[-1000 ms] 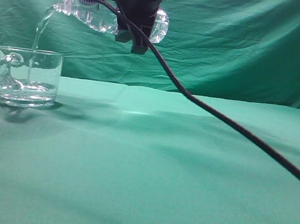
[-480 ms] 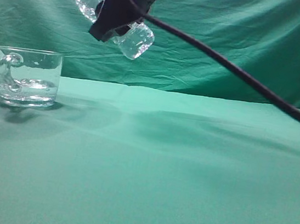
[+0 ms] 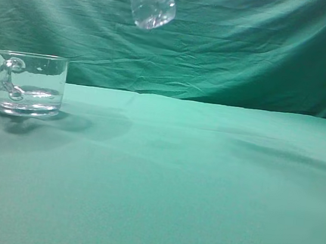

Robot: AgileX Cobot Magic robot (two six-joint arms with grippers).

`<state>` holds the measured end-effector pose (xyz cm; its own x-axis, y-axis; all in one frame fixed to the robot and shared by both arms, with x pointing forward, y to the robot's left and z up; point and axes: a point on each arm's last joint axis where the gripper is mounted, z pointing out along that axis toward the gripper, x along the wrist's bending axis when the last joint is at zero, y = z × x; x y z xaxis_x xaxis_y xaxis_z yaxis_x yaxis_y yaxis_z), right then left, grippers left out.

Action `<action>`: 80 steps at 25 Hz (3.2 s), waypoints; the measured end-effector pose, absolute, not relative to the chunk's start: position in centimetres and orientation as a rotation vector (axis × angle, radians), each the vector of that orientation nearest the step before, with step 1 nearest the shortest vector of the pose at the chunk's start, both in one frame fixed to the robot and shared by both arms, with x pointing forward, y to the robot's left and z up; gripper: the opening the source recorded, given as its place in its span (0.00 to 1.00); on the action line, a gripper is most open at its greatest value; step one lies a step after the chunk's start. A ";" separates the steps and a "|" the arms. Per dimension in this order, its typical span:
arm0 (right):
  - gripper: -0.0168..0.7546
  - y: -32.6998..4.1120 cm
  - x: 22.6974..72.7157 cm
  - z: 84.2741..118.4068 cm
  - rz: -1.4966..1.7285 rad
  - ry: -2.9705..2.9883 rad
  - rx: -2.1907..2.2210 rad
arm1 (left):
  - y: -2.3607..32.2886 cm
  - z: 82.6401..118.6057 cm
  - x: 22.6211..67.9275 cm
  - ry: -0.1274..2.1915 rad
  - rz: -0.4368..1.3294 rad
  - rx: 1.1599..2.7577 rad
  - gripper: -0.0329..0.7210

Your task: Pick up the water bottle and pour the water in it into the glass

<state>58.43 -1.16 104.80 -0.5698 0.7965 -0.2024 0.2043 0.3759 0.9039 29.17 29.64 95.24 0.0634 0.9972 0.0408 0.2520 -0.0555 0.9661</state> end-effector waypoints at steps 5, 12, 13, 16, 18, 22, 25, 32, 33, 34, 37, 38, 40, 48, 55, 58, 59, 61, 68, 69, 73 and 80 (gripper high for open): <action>0.44 -5.3 54.8 106.7 1.220 1.992 0.933 | 29.6 95.2 29.2 1.327 1.069 1.460 0.04; 0.44 -14.8 52.6 105.7 1.359 1.966 1.210 | 29.6 95.2 29.2 1.327 1.069 1.460 0.04; 0.44 -16.1 52.5 105.4 1.378 1.961 1.237 | 29.6 95.2 29.2 1.327 1.069 1.460 0.04; 0.44 -19.4 52.3 104.3 1.390 1.966 1.265 | 29.6 95.2 29.2 1.327 1.069 1.460 0.04; 0.44 -21.1 52.3 103.3 1.351 1.975 1.255 | 29.6 95.2 29.2 1.327 1.069 1.460 0.04; 0.44 -23.3 52.1 102.0 1.294 1.961 1.209 | 29.6 95.2 29.2 1.327 1.069 1.460 0.04; 0.44 -24.0 51.8 101.5 1.299 1.938 1.105 | 29.6 95.2 29.2 1.327 1.069 1.460 0.04; 0.44 -23.8 52.7 97.6 1.427 1.910 1.029 | 29.6 95.2 29.2 1.327 1.069 1.460 0.04; 0.44 -23.7 53.0 97.2 1.447 1.906 1.010 | 29.6 95.2 29.2 1.327 1.069 1.460 0.04; 0.44 -23.5 53.2 96.6 1.468 1.906 0.985 | 29.6 95.2 29.2 1.327 1.069 1.460 0.04; 0.44 -23.3 53.9 95.0 1.542 1.865 0.989 | 29.6 95.2 29.2 1.327 1.069 1.460 0.04; 0.44 -23.3 54.2 94.4 1.561 1.850 1.002 | 29.6 95.2 29.2 1.327 1.069 1.460 0.04; 0.44 -23.3 54.6 93.1 1.580 1.830 1.039 | 29.6 95.2 29.2 1.327 1.069 1.460 0.04; 0.44 -23.1 54.9 87.9 1.566 1.891 1.013 | 29.6 95.2 29.2 1.327 1.069 1.460 0.04; 0.44 -23.0 55.1 87.5 1.576 1.874 0.965 | 29.6 95.2 29.2 1.327 1.069 1.460 0.04; 0.44 -23.0 55.1 87.5 1.573 1.876 0.962 | 29.6 95.2 29.2 1.327 1.069 1.460 0.04; 0.44 -23.0 55.1 87.5 1.572 1.876 0.959 | 29.6 95.2 29.2 1.327 1.069 1.460 0.04; 0.44 -23.0 55.1 87.5 1.571 1.877 0.958 | 29.6 95.2 29.2 1.327 1.069 1.460 0.04; 0.64 -23.0 55.1 87.4 1.559 1.888 0.959 | 29.6 95.2 29.2 1.327 1.069 1.460 0.04; 0.72 -23.0 55.1 87.3 1.553 1.893 0.963 | 29.6 95.2 29.2 1.327 1.069 1.460 0.04; 0.86 -23.0 55.1 87.5 1.551 1.893 0.976 | 29.6 95.2 29.2 1.327 1.069 1.460 0.04; 0.89 -23.0 55.1 92.4 1.600 1.778 0.856 | 29.6 95.2 29.2 1.327 1.069 1.460 0.04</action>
